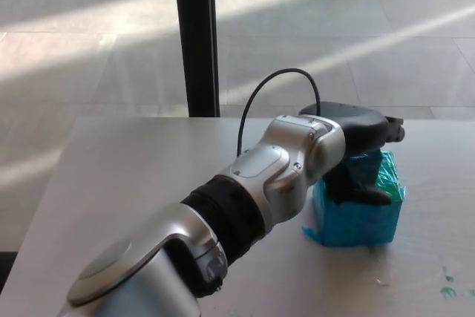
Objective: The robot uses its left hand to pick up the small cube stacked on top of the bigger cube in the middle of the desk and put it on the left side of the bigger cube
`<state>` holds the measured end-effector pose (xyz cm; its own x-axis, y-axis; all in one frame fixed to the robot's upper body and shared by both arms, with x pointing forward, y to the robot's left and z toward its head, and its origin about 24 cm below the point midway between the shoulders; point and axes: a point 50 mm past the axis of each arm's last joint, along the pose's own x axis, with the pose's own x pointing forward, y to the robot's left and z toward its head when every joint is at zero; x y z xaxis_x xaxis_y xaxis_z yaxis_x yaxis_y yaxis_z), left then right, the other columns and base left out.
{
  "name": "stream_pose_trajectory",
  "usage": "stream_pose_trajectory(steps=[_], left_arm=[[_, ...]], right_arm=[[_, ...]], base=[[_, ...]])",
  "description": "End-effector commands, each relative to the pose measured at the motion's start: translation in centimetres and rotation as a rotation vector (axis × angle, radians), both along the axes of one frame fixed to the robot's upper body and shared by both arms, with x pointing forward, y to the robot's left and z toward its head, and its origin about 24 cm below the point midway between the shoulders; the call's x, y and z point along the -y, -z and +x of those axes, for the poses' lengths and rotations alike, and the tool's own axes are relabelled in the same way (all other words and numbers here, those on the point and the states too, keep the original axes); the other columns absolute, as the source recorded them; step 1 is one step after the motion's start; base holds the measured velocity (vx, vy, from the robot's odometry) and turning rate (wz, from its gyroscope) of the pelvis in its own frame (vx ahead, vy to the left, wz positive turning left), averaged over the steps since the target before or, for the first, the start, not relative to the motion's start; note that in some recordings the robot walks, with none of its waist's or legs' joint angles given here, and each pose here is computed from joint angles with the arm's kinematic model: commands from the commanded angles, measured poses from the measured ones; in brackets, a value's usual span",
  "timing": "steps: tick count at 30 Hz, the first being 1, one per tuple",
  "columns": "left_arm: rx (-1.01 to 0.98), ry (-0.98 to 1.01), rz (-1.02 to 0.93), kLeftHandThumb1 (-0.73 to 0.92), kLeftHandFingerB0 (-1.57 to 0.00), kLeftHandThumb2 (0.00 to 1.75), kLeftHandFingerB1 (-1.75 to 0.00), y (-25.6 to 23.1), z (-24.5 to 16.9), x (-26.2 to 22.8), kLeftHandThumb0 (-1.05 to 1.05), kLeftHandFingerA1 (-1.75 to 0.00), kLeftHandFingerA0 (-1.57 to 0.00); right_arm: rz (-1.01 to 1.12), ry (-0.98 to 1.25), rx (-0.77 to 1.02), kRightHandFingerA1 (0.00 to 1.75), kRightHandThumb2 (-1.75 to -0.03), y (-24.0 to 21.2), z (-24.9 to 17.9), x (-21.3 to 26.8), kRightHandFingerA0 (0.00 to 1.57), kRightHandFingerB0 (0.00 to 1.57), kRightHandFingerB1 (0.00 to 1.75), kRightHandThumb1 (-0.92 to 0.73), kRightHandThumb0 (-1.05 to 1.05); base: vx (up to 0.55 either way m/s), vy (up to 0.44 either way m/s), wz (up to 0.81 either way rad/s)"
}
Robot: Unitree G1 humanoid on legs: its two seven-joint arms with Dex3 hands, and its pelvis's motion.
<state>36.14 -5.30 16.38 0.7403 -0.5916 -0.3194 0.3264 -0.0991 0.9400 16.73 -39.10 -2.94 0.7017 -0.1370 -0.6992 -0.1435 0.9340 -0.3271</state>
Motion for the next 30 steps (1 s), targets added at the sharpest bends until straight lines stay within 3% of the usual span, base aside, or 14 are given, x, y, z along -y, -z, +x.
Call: stream_pose_trajectory(steps=[1, 3, 5, 7, 8, 9, 10, 12, 13, 14, 15, 20, 21, 30], left_arm=[[0.030, 0.006, 0.175, 0.60, -0.13, 1.11, -0.30, 1.4, -0.1, -0.4, -1.05, -0.33, -0.01], [0.035, 0.006, 0.175, 0.57, -0.12, 1.08, -0.35, 1.5, -0.1, -0.5, -1.02, -0.36, -0.05], [0.029, -0.007, 0.181, 0.67, -0.13, 0.61, -0.33, 1.6, 0.0, -0.5, -1.00, -0.51, -0.10], [0.023, -0.027, 0.118, 0.43, -0.10, 0.83, -0.45, 2.0, 0.0, -0.8, -0.74, -0.89, -0.65], [0.011, -0.027, 0.091, 0.32, 0.00, 0.93, -0.50, 2.1, 0.0, -0.9, -0.38, -0.86, -0.73], [0.009, -0.024, 0.078, 0.32, 0.00, 0.93, -0.50, 2.2, -0.1, -0.9, -0.38, -0.86, -0.73], [0.007, -0.019, 0.034, 0.49, -0.22, 0.79, -0.47, 2.5, -0.1, -1.1, -0.50, -1.14, -0.88], [0.016, -0.018, -0.007, 0.49, -0.22, 0.79, -0.47, 2.7, -0.1, -1.1, -0.50, -1.14, -0.88], [0.026, -0.026, -0.038, 0.67, -0.33, 0.64, -0.40, 2.9, -0.2, -1.2, -0.30, -1.51, -0.78], [0.027, -0.025, -0.039, 0.67, -0.33, 0.64, -0.40, 3.0, -0.2, -1.2, -0.30, -1.51, -0.78], [0.055, -0.012, -0.090, 0.68, -0.72, 0.69, -0.72, 3.0, -0.2, -1.4, -0.13, -1.26, -0.71], [0.112, 0.024, -0.145, 0.72, -0.71, 0.66, -1.08, 3.2, -0.3, -1.8, -0.18, -1.56, -0.75], [0.109, 0.019, -0.153, 0.69, -0.68, 0.68, -0.92, 3.3, -0.3, -1.8, -0.23, -1.46, -0.72], [0.073, 0.005, -0.167, 0.74, -0.69, 0.72, -0.88, 4.0, -0.1, -2.2, -0.25, -1.35, -0.76]], right_arm=[[-0.005, 0.039, 0.025, 0.66, -0.60, -0.4, 0.1, 0.5, 0.54, 0.51, 0.41, -0.66, -0.43], [-0.006, 0.038, 0.028, 0.67, -0.60, -0.4, 0.1, 0.5, 0.54, 0.51, 0.42, -0.66, -0.44], [-0.015, 0.039, 0.029, 0.65, -0.61, -0.3, 0.0, 0.5, 0.55, 0.52, 0.42, -0.68, -0.45], [-0.023, 0.049, 0.034, 0.62, -0.60, -0.1, -0.1, 0.4, 0.56, 0.54, 0.43, -0.67, -0.44], [-0.016, 0.059, 0.042, 0.64, -0.61, -0.1, 0.0, 0.3, 0.57, 0.55, 0.43, -0.68, -0.42], [-0.012, 0.058, 0.049, 0.64, -0.61, -0.1, 0.0, 0.2, 0.57, 0.55, 0.43, -0.68, -0.42], [-0.026, 0.067, 0.055, 0.67, -0.61, -0.2, 0.1, 0.2, 0.57, 0.56, 0.42, -0.70, -0.39], [-0.026, 0.058, 0.062, 0.67, -0.61, -0.3, 0.1, 0.2, 0.57, 0.56, 0.42, -0.70, -0.39], [-0.034, 0.041, 0.055, 0.66, -0.62, -0.4, 0.2, 0.2, 0.56, 0.55, 0.41, -0.71, -0.40], [-0.034, 0.041, 0.054, 0.66, -0.62, -0.4, 0.2, 0.2, 0.56, 0.55, 0.41, -0.71, -0.40], [-0.033, 0.042, 0.060, 0.63, -0.62, -0.4, 0.1, 0.2, 0.57, 0.56, 0.42, -0.72, -0.38], [-0.039, 0.053, 0.063, 0.62, -0.62, -0.3, 0.1, 0.1, 0.58, 0.60, 0.42, -0.73, -0.36], [-0.041, 0.049, 0.065, 0.62, -0.61, -0.3, 0.1, 0.1, 0.59, 0.60, 0.43, -0.73, -0.36], [-0.028, 0.094, 0.073, 0.59, -0.61, -0.1, 0.1, -0.2, 0.58, 0.61, 0.44, -0.70, -0.35]], base=[[0.00, 0.000, 0.00], [0.00, 0.000, 0.00], [0.00, 0.000, 0.00], [0.00, 0.000, 0.00], [0.00, 0.000, 0.00], [0.00, 0.000, 0.00], [0.00, 0.000, 0.00], [0.00, 0.000, 0.00], [0.00, 0.000, 0.00], [0.00, 0.000, 0.00], [0.00, 0.000, 0.00], [0.00, 0.000, 0.00], [0.00, 0.000, 0.00], [0.00, 0.000, 0.00]])
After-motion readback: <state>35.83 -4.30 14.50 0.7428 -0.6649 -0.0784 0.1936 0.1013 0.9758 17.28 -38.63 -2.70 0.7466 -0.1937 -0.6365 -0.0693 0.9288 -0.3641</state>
